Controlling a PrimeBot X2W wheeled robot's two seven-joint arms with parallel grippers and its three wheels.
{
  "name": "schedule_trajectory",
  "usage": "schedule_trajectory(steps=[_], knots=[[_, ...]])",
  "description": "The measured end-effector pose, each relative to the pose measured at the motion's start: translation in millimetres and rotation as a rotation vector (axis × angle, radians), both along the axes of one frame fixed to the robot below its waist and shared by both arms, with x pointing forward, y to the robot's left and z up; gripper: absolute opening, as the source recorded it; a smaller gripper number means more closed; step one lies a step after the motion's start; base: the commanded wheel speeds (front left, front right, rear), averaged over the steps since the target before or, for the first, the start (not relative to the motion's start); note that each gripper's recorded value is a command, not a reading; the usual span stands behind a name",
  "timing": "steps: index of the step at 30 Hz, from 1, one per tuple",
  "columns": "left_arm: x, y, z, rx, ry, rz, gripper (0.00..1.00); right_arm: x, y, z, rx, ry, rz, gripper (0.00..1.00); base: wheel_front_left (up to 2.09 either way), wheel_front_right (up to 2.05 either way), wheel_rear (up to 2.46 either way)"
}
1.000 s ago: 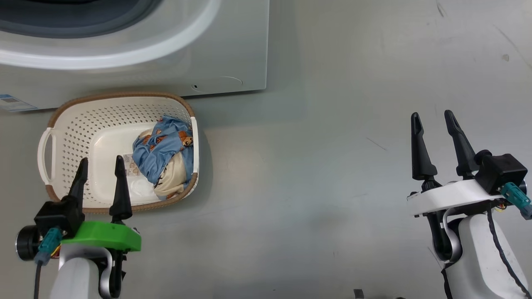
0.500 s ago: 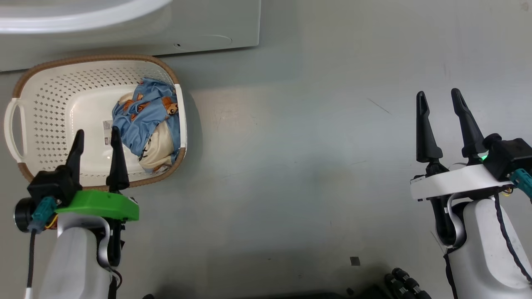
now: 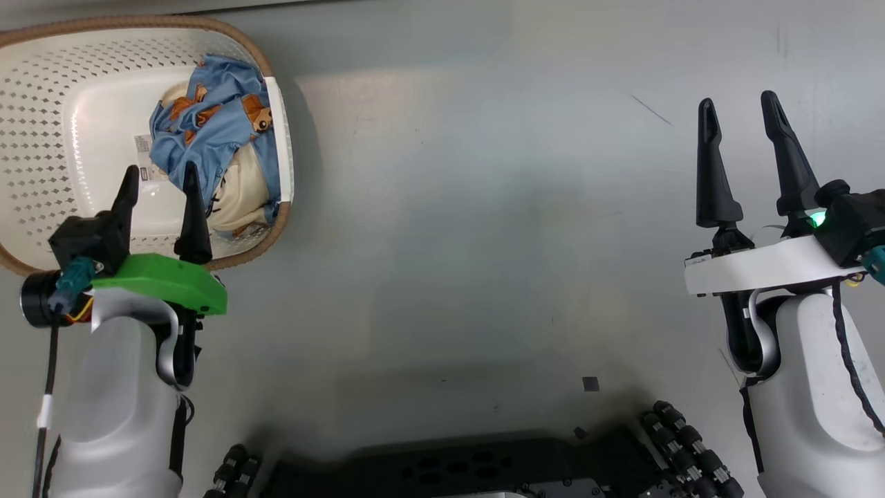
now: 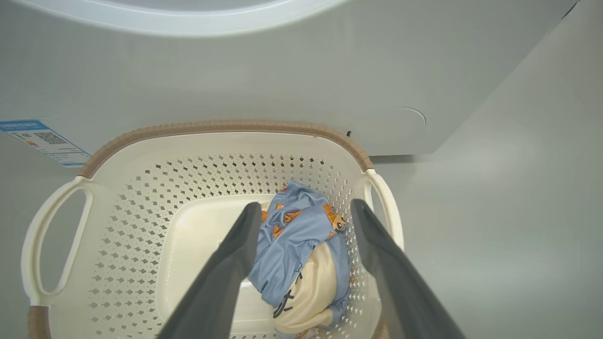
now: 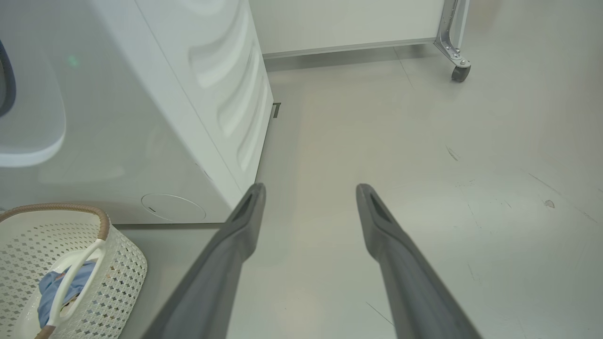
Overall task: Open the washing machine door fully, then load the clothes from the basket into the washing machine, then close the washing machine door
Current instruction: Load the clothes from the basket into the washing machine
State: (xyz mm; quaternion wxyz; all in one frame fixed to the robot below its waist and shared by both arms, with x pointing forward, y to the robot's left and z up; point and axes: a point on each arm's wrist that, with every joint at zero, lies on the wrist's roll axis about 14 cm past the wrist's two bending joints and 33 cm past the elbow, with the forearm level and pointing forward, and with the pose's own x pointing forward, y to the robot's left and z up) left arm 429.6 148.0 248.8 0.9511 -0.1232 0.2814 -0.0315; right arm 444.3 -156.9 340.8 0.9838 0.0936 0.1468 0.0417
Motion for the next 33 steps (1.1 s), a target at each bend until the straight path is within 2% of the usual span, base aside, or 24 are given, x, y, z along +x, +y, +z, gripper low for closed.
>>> schedule_trajectory(steps=[6,12,15,20,33], knots=[[8,3,-29,0.004,0.059,0.004,1.00,1,0,-20,-0.006,0.040,0.003,1.00,0.00,0.00,0.00],[-3,10,-60,-0.001,0.158,0.047,1.00,-1,2,-38,-0.004,0.081,0.009,1.00,0.00,0.00,0.00],[4,13,-73,-0.017,0.182,0.081,1.00,-2,1,-49,-0.005,0.103,0.008,1.00,0.00,0.00,0.00],[12,5,-89,-0.016,0.223,0.037,1.00,-4,1,-61,-0.005,0.128,0.008,1.00,0.00,0.00,0.00],[2,15,-133,0.072,0.377,-0.083,1.00,-9,1,-89,-0.005,0.188,0.009,1.00,0.00,0.00,0.00]])
